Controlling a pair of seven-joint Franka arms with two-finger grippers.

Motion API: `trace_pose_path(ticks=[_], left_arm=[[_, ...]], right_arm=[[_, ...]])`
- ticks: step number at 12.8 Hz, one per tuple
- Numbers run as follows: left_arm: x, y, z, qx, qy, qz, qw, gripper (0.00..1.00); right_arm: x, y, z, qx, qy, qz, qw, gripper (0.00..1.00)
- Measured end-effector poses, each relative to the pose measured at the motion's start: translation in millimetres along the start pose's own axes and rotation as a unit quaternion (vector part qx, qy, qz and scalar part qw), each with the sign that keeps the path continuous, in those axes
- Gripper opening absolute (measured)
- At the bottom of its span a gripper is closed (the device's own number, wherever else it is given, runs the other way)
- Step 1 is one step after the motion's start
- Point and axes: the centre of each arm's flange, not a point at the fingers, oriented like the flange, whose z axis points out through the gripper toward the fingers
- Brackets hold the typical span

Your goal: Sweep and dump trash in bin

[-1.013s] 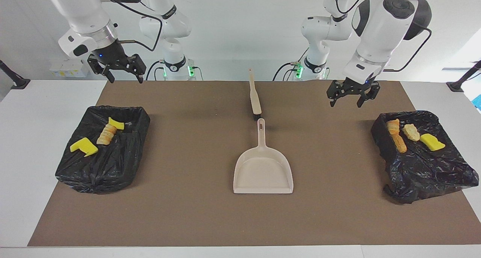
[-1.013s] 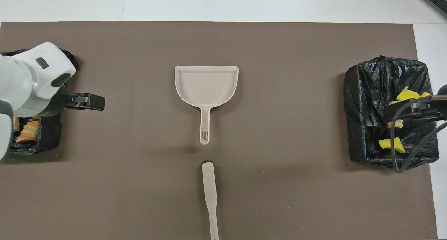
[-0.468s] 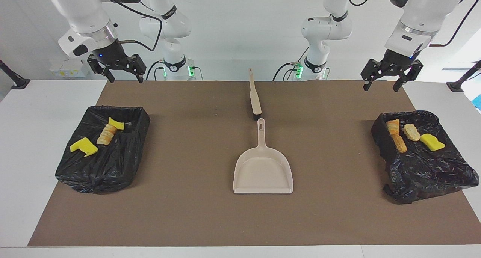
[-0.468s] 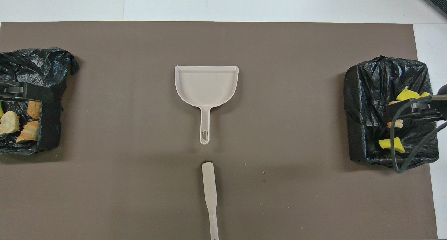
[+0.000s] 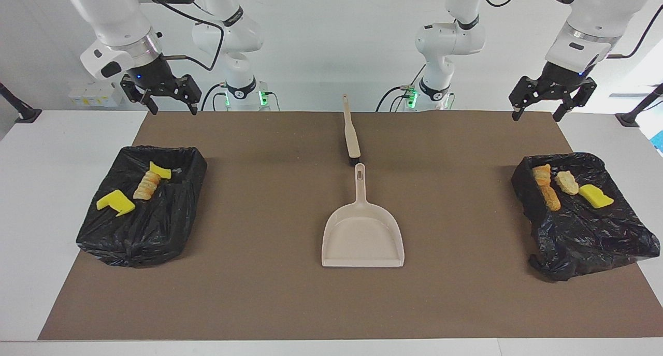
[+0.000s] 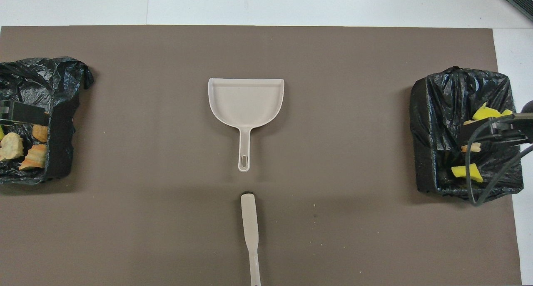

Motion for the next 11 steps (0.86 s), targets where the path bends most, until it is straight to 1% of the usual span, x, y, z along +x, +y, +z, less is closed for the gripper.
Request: trace_pose_path(ticks=[2,6,11], left_arm=[[-7,-8,1,-0.001,-0.019,-0.005,1.0,1.0],[-17,-16,3,-0.002,-0.033,-0.011,0.999,1.0],[-19,-16,3,-0.003,-0.035,-0.011,0.999,1.0]], right_arm=[[0,0,0,0.0,0.0,0.0,1.0,1.0],[0,0,0,0.0,0.0,0.0,1.0,1.0],[0,0,0,0.0,0.0,0.0,1.0,1.0]])
